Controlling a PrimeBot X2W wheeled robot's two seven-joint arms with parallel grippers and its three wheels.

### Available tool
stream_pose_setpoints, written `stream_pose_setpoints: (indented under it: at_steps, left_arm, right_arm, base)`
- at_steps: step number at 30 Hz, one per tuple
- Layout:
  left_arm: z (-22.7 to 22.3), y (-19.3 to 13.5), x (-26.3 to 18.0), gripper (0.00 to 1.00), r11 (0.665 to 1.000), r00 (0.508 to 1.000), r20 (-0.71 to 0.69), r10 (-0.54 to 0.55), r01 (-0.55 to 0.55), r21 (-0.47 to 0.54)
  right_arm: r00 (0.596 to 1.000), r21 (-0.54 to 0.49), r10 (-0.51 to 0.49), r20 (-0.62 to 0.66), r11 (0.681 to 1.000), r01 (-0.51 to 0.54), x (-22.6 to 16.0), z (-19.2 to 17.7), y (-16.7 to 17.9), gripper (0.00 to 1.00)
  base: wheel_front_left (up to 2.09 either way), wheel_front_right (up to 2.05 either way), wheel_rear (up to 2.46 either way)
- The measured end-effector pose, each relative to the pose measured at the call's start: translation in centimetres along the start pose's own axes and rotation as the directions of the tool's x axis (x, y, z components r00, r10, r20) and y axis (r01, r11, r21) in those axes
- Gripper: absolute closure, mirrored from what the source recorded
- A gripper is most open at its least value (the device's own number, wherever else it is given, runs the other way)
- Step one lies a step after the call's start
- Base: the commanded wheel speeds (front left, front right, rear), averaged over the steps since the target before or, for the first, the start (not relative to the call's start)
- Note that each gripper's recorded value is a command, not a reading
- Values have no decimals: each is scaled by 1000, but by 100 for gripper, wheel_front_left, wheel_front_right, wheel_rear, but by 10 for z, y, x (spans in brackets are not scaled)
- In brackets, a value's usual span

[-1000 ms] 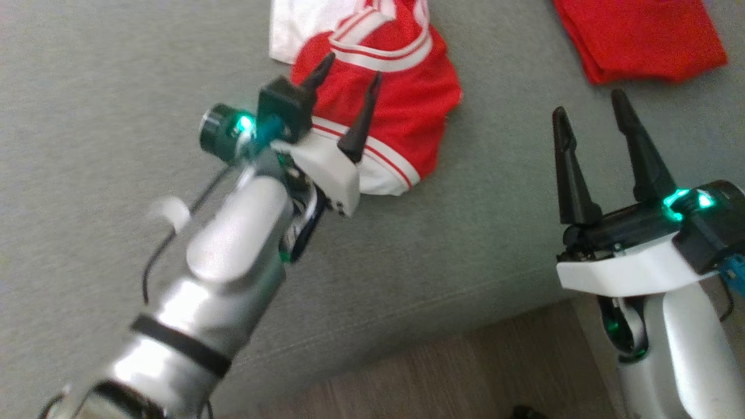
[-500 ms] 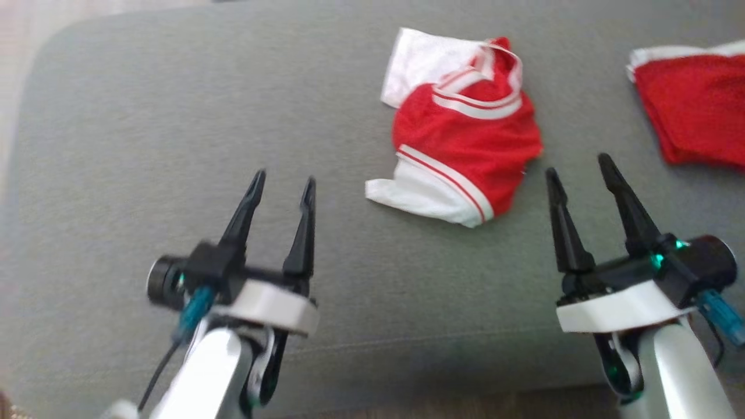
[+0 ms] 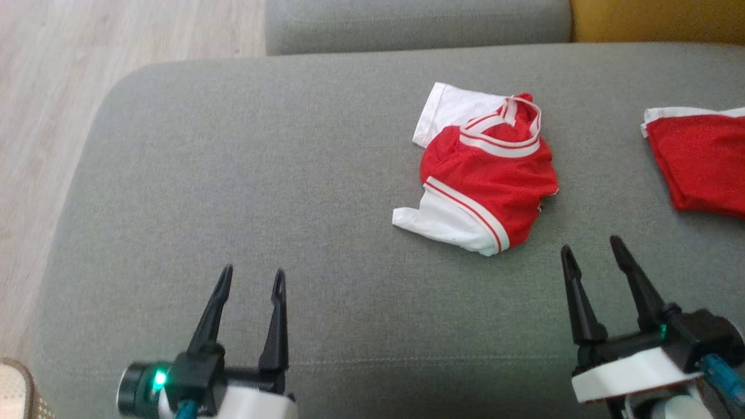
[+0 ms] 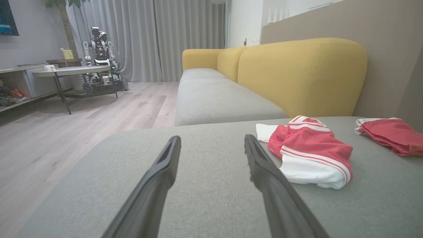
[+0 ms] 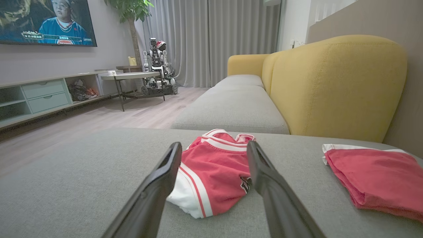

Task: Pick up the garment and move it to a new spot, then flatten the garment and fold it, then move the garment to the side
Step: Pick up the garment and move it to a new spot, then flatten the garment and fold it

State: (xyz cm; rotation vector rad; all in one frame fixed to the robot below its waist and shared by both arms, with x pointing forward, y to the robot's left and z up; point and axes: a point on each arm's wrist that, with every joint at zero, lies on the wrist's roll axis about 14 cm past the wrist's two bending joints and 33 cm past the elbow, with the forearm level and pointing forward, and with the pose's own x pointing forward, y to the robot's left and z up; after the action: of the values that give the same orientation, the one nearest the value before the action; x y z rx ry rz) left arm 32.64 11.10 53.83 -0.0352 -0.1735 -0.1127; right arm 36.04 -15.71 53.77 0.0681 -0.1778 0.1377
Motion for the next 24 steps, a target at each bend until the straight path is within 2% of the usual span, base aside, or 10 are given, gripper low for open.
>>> stream_pose_setpoints:
  at_steps: [8,24]
  left_arm:
    - [-8,5,-12,0,1000,999,-33,30,-29,11]
    - [-11,-1,-12,0,1000,999,-42,7,-7,12]
  right_arm:
    - [1000,15,-9,-9,1000,9,-8,-2,0,0]
    - [1000,22,-14,-20,1000,14,-10,-5,-1,0]
  base:
    - [0,0,0]
    - [0,0,0]
